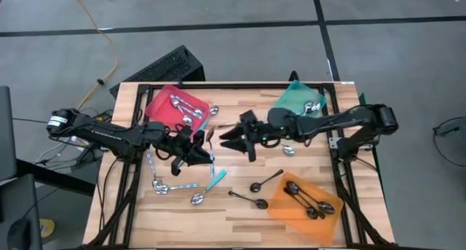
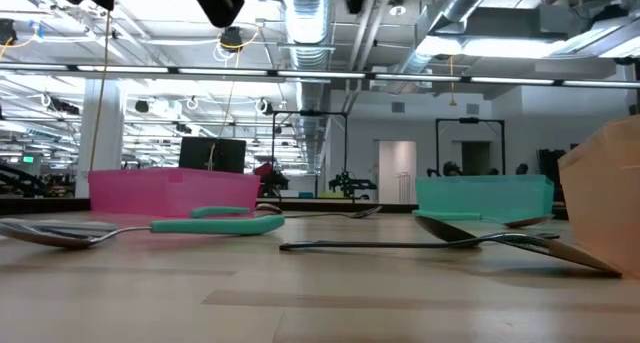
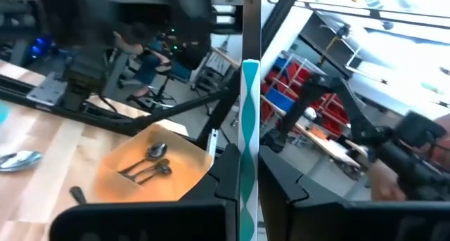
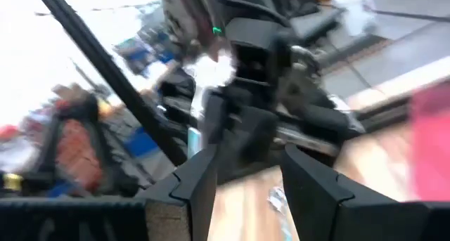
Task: Sort silverware by color (type)
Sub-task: Put the blue patterned spoon into the red bin
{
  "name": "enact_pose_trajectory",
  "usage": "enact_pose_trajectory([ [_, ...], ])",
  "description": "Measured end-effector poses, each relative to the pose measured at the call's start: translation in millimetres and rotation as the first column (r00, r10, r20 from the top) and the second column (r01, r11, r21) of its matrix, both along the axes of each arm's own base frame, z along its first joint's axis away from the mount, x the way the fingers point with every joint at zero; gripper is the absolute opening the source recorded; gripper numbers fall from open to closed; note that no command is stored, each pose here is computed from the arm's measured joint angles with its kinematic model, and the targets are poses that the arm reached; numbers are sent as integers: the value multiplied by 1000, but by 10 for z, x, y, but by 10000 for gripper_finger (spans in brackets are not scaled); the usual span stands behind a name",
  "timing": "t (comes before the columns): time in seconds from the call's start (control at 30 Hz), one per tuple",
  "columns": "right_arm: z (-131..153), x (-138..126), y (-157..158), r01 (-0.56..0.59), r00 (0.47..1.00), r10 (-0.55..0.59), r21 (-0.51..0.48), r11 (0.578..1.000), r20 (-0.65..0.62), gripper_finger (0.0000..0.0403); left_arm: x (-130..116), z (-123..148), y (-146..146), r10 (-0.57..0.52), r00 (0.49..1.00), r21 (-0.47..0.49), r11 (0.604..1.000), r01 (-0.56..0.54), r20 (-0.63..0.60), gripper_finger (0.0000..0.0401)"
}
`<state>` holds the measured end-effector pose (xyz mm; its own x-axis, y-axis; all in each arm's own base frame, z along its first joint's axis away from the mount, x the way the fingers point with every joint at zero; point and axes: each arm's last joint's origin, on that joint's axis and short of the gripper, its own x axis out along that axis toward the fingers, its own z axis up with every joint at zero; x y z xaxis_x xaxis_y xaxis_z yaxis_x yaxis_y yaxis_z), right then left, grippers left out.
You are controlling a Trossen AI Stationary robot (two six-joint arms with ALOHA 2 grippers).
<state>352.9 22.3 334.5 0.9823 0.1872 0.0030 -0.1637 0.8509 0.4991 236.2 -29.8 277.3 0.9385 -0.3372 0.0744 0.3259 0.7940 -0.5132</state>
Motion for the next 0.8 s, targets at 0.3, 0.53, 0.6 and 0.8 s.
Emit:
enact_pose_trajectory([
  [0.3,-123,205,12,-56,993,50,53,997,105,179,10,-7,95,28,1000,3,1000,-28,-8,10],
  [0.53,-136,236,22,-72,988,65,41,997,139,179,14,-22,118,51,999,22,998,-50,-18,10],
  [0.6,-148,242,19,-70,989,64,41,997,134,179,17,-26,147,69,997,22,997,-68,-23,10],
  [0.8,-230,287,14,-44,993,39,44,998,107,179,23,-61,227,114,992,19,993,-113,-62,10],
])
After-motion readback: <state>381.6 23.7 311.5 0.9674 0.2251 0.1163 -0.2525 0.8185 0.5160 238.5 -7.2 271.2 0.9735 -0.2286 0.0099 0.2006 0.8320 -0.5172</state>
